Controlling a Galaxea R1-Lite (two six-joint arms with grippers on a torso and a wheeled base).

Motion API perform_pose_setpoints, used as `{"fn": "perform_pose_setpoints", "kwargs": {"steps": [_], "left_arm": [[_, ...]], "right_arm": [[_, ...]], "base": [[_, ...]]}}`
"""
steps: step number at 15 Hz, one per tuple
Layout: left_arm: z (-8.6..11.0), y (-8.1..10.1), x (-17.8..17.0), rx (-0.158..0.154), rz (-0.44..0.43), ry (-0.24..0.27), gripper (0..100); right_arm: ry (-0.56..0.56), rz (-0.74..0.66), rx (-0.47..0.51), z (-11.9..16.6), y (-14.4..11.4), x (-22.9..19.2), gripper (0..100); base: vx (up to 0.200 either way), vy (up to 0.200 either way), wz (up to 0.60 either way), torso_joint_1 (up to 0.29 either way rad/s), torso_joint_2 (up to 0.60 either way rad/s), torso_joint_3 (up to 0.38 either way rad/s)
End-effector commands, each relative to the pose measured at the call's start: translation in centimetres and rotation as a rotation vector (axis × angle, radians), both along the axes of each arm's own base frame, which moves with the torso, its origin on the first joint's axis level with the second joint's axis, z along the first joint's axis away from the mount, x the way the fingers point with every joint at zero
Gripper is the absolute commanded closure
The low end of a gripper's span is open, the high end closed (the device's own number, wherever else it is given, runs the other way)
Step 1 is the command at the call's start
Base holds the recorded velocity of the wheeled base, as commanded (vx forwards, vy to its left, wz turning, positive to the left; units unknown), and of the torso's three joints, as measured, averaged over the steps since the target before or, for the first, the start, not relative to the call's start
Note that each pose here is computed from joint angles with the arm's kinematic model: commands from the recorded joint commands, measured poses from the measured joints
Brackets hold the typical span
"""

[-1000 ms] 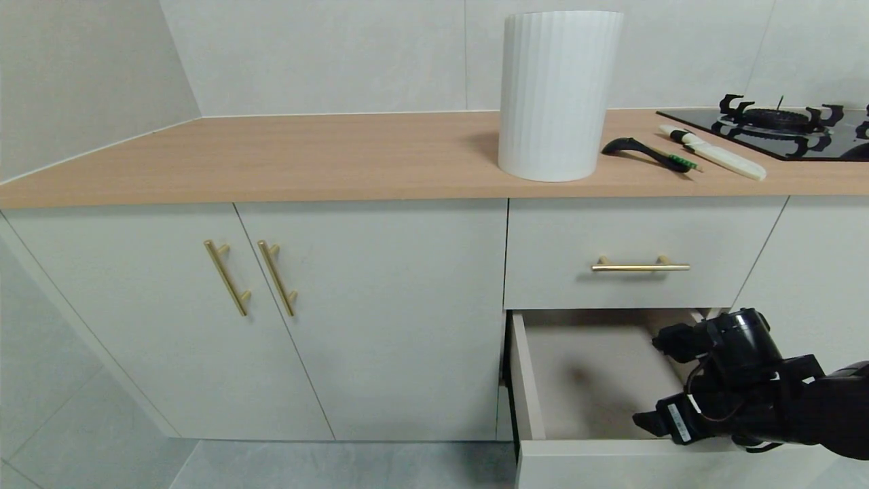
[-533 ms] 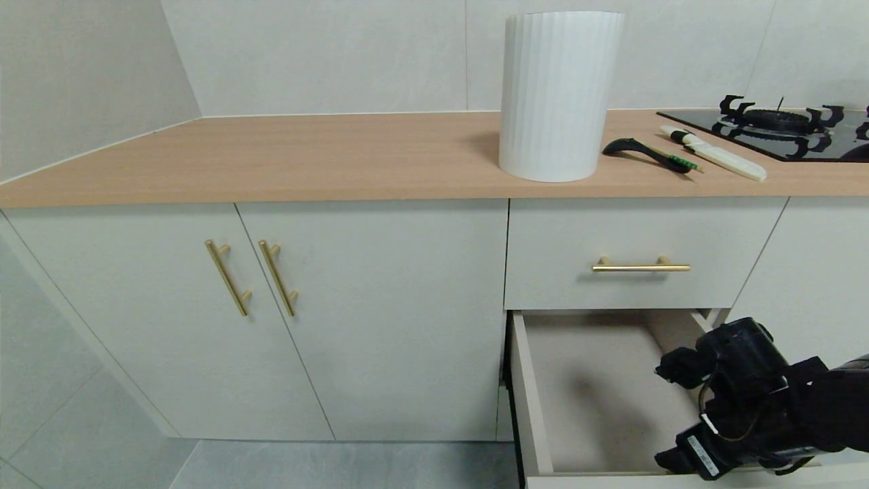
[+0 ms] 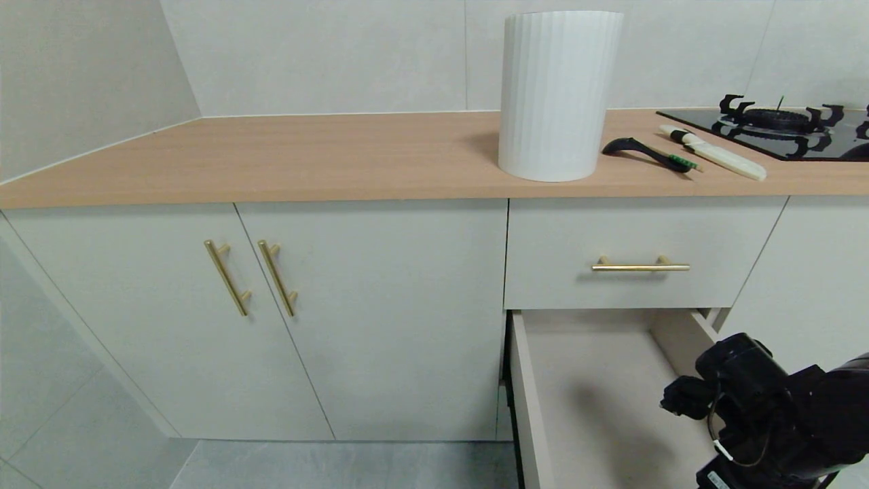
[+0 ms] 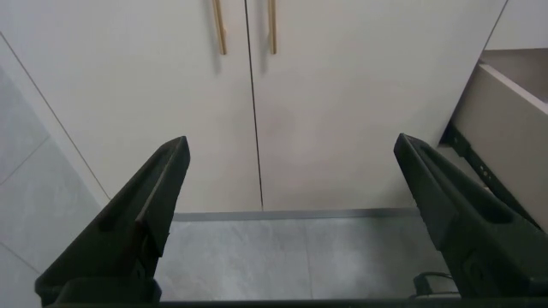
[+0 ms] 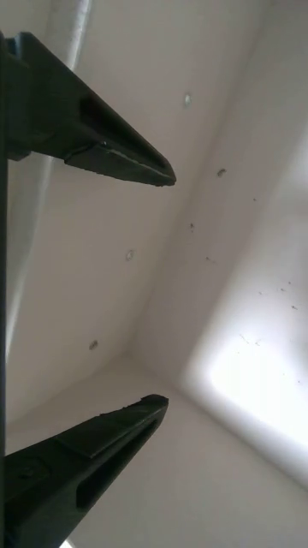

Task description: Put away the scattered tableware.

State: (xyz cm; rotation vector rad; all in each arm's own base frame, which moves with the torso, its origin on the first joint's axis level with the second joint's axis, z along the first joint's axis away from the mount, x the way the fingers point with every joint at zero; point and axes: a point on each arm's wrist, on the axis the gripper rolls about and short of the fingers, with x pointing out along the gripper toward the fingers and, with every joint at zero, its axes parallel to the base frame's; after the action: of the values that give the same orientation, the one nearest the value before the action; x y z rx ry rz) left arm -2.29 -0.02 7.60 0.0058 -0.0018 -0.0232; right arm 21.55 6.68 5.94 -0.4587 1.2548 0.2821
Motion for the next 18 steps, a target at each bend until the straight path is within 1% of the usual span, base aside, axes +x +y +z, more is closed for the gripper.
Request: {"fn": "perform_pose_setpoints", "kwargs": {"steps": [1,4,6,8,9,11,14,17,18], "left_arm": [[0.0,0.0,0.0,0.0,0.0,0.002,0],[0.0,0.0,0.0,0.0,0.0,0.002,0],[0.0,0.0,0.0,0.0,0.0,0.002,0],[0.0,0.0,0.0,0.0,0.002,0.002,0],[0.0,0.0,0.0,0.0,0.002,0.002,0],[0.0,0.0,0.0,0.0,0.0,0.002,0],[0.0,0.0,0.0,0.0,0.0,0.002,0],[0.0,0.0,0.0,0.0,0.0,0.002,0],[0.0,0.0,0.0,0.0,0.002,0.002,0]], "right_arm": [[-0.012,-0.002,-0.002,0.2,0.0,0.0,0],[-0.04,-0.011,0.008,0.6,0.2,0.6,0],[-0.115,-0.068,0.053,1.9,0.4,1.4,0],[-0.215,-0.165,0.133,3.4,0.8,2.7,0],[-0.245,-0.176,0.149,3.7,0.9,2.8,0],[-0.401,-0.175,0.221,5.7,0.9,2.9,0],[-0.563,-0.166,0.289,8.0,0.7,2.2,0],[-0.694,-0.158,0.343,10.0,0.3,1.2,0],[-0.712,-0.155,0.349,10.4,0.3,0.9,0]], "base": [[0.0,0.0,0.0,0.0,0.0,0.0],[0.0,0.0,0.0,0.0,0.0,0.0],[0.0,0.0,0.0,0.0,0.0,0.0],[0.0,0.0,0.0,0.0,0.0,0.0],[0.0,0.0,0.0,0.0,0.0,0.0],[0.0,0.0,0.0,0.0,0.0,0.0],[0.0,0.0,0.0,0.0,0.0,0.0],[0.0,0.0,0.0,0.0,0.0,0.0],[0.0,0.0,0.0,0.0,0.0,0.0]]}}
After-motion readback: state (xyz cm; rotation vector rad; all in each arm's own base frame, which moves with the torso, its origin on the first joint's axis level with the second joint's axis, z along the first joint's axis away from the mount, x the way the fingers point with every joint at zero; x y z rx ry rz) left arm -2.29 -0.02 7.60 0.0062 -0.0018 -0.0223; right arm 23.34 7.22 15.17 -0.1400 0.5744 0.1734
